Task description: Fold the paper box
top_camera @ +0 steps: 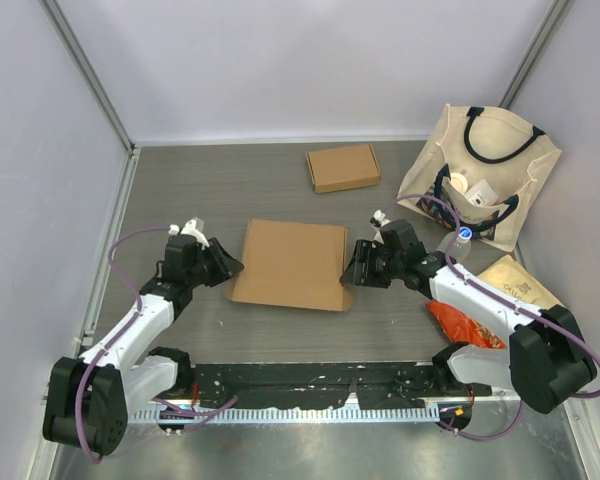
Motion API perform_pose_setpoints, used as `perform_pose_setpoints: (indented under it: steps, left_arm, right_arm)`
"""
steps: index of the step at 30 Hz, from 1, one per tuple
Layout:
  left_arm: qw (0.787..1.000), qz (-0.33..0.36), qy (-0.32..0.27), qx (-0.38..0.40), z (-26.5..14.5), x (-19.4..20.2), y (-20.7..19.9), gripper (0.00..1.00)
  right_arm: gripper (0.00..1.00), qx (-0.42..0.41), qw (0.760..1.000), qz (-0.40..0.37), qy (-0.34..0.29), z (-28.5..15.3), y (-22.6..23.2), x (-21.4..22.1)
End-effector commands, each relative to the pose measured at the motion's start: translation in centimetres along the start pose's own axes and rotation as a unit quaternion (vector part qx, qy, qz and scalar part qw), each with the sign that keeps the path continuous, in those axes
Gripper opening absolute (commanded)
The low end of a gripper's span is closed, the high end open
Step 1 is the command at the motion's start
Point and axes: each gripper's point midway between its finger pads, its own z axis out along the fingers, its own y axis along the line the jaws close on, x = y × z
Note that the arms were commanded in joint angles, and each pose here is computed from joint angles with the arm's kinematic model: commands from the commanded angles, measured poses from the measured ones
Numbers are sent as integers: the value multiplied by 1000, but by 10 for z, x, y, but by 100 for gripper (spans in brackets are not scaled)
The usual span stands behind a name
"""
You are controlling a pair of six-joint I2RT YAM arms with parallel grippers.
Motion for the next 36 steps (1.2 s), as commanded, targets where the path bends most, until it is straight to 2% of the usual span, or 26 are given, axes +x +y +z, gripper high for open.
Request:
perform_pose_setpoints:
  steps: [1, 4, 7, 11, 14, 16, 18, 19, 22, 27, 30, 32, 36]
  left_arm:
    - [1000, -4, 2, 8, 0, 6, 1, 44]
    - [1000, -2, -13, 6, -6, 1, -1, 55]
    - [1000, -2, -22, -7, -4, 1, 7, 57]
    - [1000, -20, -4, -19, 7, 15, 19, 45]
    - [999, -28, 6, -28, 12, 28, 30, 31]
    - [999, -30, 6, -26, 11, 29, 30, 27]
    - [999, -32, -11, -2, 5, 19, 17, 32]
    - [999, -33, -17, 3, 2, 15, 13, 43]
    - [997, -34, -60, 21, -10, -7, -2, 62]
    - [994, -56, -95, -5, -14, -26, 1, 81]
    - [994, -61, -90, 16, -6, -34, -10, 81]
    - [996, -68, -61, 14, 7, -31, -10, 80]
    - [997, -67, -41, 19, 18, -25, -8, 78]
  right_arm:
    - [55, 10, 1000, -9, -17, 5, -5, -6]
    - [57, 6, 1000, -16, -16, 4, -3, -7]
    - [57, 12, 1000, -14, -19, 9, -8, -6]
    - [54, 28, 1000, -5, -8, 23, -30, 15]
    - [47, 27, 1000, 2, -10, 29, -35, 21]
    - [42, 30, 1000, 3, -3, 28, -35, 22]
    - [42, 7, 1000, -5, -21, 21, -19, 8]
    - [44, -1, 1000, -7, -30, 17, -14, 2]
    - [53, -17, 998, 1, -58, 8, -4, -19]
    - [52, -17, 997, 1, -71, 21, -2, -51]
    - [44, 1, 998, -1, -58, 39, -13, -57]
    - [40, 3, 998, 15, -53, 48, -22, -54]
    - [29, 5, 997, 30, -67, 52, -33, -57]
